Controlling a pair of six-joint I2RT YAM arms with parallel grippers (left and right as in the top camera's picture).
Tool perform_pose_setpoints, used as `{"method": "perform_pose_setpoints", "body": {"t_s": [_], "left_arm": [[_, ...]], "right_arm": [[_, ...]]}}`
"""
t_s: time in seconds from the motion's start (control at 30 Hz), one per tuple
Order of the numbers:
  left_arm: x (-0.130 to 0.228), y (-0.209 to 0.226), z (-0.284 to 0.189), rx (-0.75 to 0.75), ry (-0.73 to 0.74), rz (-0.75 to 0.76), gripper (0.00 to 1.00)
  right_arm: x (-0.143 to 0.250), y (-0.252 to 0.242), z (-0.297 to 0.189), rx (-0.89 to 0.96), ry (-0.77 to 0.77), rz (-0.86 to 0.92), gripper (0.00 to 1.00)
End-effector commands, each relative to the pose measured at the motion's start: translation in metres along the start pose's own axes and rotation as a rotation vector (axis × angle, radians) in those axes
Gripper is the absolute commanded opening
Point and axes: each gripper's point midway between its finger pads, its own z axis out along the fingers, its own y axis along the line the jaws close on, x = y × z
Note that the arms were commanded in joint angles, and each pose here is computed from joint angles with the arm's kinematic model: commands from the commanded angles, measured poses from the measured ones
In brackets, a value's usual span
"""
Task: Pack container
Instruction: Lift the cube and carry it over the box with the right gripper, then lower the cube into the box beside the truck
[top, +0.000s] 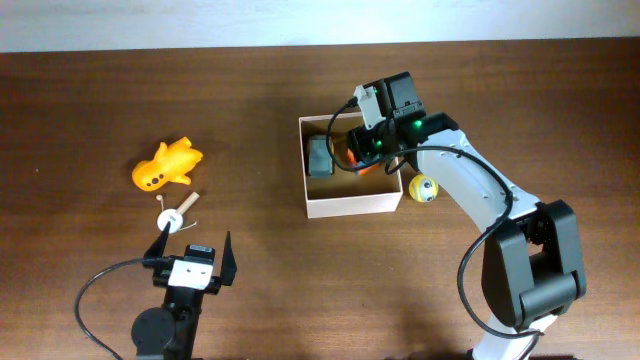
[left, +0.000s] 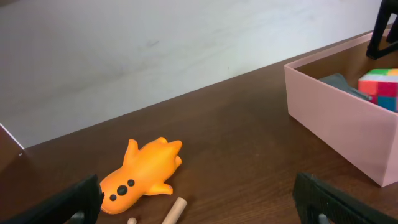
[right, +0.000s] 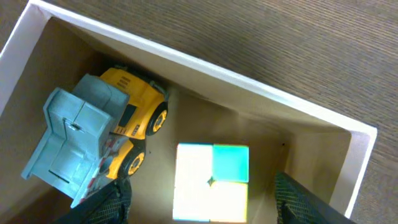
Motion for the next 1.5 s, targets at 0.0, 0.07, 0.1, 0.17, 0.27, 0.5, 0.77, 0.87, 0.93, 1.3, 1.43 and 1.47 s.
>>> {"method": "perform_pose_setpoints", "body": {"t_s": [0.0, 0.07, 0.1, 0.17, 0.27, 0.5, 0.77, 0.87, 0.93, 1.3, 1.43, 1.47], "left_arm": [[0.002, 0.002, 0.000, -0.011, 0.002, 0.012, 0.99], [0.002, 0.002, 0.000, -0.011, 0.003, 0.012, 0.99], [0.002, 0.002, 0.000, -0.011, 0.003, 0.012, 0.99], [0.002, 0.002, 0.000, -0.011, 0.003, 0.012, 0.99], [0.002, 0.002, 0.000, -0.011, 0.002, 0.012, 0.99], [0.002, 0.002, 0.000, -0.011, 0.003, 0.012, 0.99], [0.002, 0.002, 0.000, -0.011, 0.003, 0.012, 0.99], [0.002, 0.002, 0.000, -0.011, 0.003, 0.012, 0.99], [0.002, 0.002, 0.000, -0.011, 0.002, 0.012, 0.99], [0.002, 0.002, 0.000, -0.011, 0.002, 0.012, 0.99], [0.002, 0.002, 0.000, -0.011, 0.002, 0.012, 0.99], [0.002, 0.002, 0.000, -0.011, 0.003, 0.012, 0.99]], "right_arm": [[-0.007, 0.000, 0.000, 0.010, -0.016, -0.010, 0.68], [-0.007, 0.000, 0.000, 0.007, -0.017, -0.010, 0.68], [-0.008, 0.002, -0.001, 0.000, -0.018, -0.010, 0.68], [-0.008, 0.007, -0.001, -0.024, -0.017, -0.009, 0.68], [-0.007, 0.021, -0.007, -0.108, -0.016, -0.008, 0.67], [0.006, 0.055, -0.026, -0.298, 0.037, 0.010, 0.59], [0.020, 0.068, -0.026, -0.324, 0.096, 0.005, 0.42], [0.021, 0.073, -0.026, -0.330, 0.099, -0.005, 0.41], [0.021, 0.076, -0.026, -0.333, 0.101, -0.009, 0.41], [0.026, 0.093, -0.024, -0.349, 0.119, -0.042, 0.41], [0.030, 0.088, -0.016, -0.287, 0.138, -0.056, 0.38], [0.032, 0.087, -0.014, -0.283, 0.143, -0.059, 0.38]]}}
